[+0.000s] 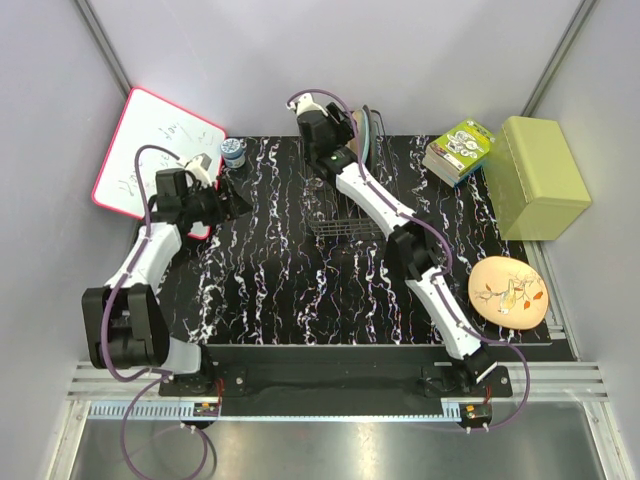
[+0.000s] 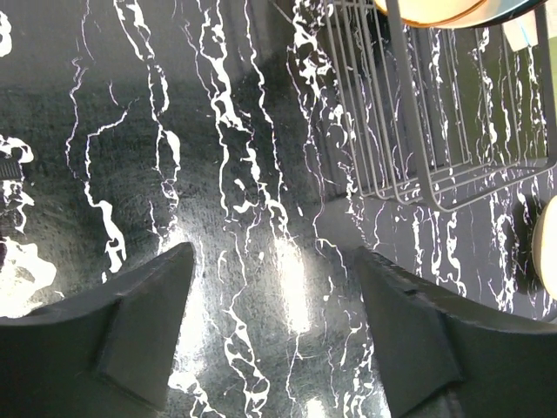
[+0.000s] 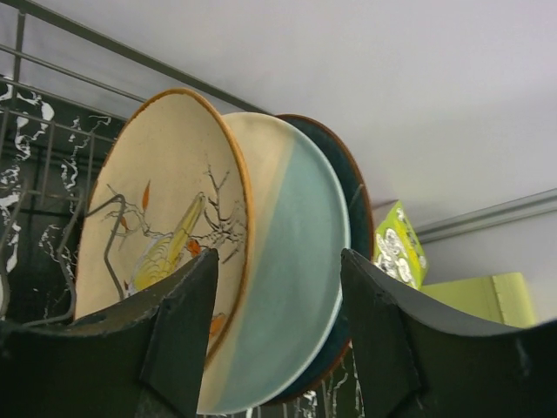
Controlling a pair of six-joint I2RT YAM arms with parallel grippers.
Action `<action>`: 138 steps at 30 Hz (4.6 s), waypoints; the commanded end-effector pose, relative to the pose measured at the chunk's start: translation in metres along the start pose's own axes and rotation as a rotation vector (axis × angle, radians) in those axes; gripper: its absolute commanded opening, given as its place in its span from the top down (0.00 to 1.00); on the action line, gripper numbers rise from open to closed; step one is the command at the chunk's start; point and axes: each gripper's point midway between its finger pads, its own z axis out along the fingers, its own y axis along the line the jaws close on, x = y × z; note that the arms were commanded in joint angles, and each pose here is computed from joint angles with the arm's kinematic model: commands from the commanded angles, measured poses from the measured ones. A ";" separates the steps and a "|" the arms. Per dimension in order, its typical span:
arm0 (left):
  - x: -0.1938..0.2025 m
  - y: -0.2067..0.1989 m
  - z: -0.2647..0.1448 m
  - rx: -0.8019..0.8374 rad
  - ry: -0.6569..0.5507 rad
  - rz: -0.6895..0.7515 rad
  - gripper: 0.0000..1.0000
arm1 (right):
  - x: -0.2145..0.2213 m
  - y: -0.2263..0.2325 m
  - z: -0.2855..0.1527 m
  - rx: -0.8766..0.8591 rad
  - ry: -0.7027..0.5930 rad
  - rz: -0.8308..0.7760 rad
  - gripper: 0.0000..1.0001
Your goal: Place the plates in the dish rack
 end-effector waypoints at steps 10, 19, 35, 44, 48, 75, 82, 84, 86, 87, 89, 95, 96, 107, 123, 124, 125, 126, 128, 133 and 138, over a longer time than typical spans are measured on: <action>-0.056 -0.063 -0.071 0.028 -0.222 0.253 0.04 | -0.047 -0.149 -0.101 0.092 -0.031 0.021 0.30; 0.006 -0.221 -0.102 0.508 -0.237 0.421 0.01 | 0.042 -0.218 -0.196 -0.172 0.011 0.009 0.06; 0.177 -0.383 0.047 0.653 0.162 0.274 0.10 | 0.137 -0.350 -0.267 -0.069 0.064 0.413 0.00; 0.235 -0.426 0.147 0.622 0.237 0.243 0.17 | 0.163 -0.370 -0.281 0.004 0.092 0.412 0.01; 0.255 -0.434 0.170 0.616 0.233 0.293 0.17 | 0.169 -0.361 -0.288 -0.028 0.114 0.456 0.01; 0.338 -0.463 0.212 0.788 0.290 0.256 0.29 | 0.200 -0.328 -0.280 -0.099 0.230 0.468 0.01; 0.340 -0.469 0.216 0.799 0.282 0.236 0.49 | 0.199 -0.324 -0.274 -0.112 0.241 0.481 0.02; 0.338 -0.470 0.217 0.808 0.287 0.234 0.53 | 0.199 -0.324 -0.273 -0.115 0.241 0.480 0.02; 0.339 -0.469 0.217 0.818 0.298 0.239 0.56 | 0.201 -0.322 -0.273 -0.118 0.248 0.482 0.02; 0.336 -0.472 0.216 0.821 0.293 0.240 0.57 | 0.202 -0.321 -0.272 -0.117 0.252 0.487 0.03; 0.338 -0.469 0.219 0.804 0.303 0.239 0.59 | 0.203 -0.321 -0.272 -0.121 0.254 0.495 0.03; 0.340 -0.470 0.223 0.774 0.336 0.238 0.71 | 0.210 -0.323 -0.272 -0.109 0.270 0.518 0.03; 0.341 -0.469 0.223 0.770 0.351 0.238 0.72 | 0.210 -0.324 -0.273 -0.108 0.270 0.519 0.04; 0.349 -0.461 0.214 0.775 0.420 0.237 1.00 | 0.211 -0.333 -0.280 -0.100 0.265 0.550 0.05; 0.262 -0.374 0.175 0.689 0.468 0.293 1.00 | 0.243 -0.286 -0.307 -0.274 0.305 0.508 0.04; 0.257 -0.367 0.172 0.679 0.470 0.293 1.00 | 0.247 -0.279 -0.310 -0.304 0.317 0.501 0.04; 0.265 -0.350 0.168 0.648 0.498 0.289 1.00 | 0.249 -0.274 -0.311 -0.334 0.321 0.481 0.03; 0.253 -0.351 0.154 0.661 0.477 0.301 1.00 | 0.247 -0.265 -0.315 -0.389 0.307 0.474 0.03; 0.253 -0.326 0.144 0.624 0.488 0.311 1.00 | 0.256 -0.248 -0.320 -0.475 0.324 0.423 0.02; 0.240 -0.299 0.111 0.596 0.493 0.374 1.00 | 0.282 -0.214 -0.323 -0.636 0.413 0.322 0.01; 0.240 -0.289 0.095 0.588 0.458 0.470 0.41 | 0.303 -0.213 -0.308 -0.599 0.513 0.284 0.01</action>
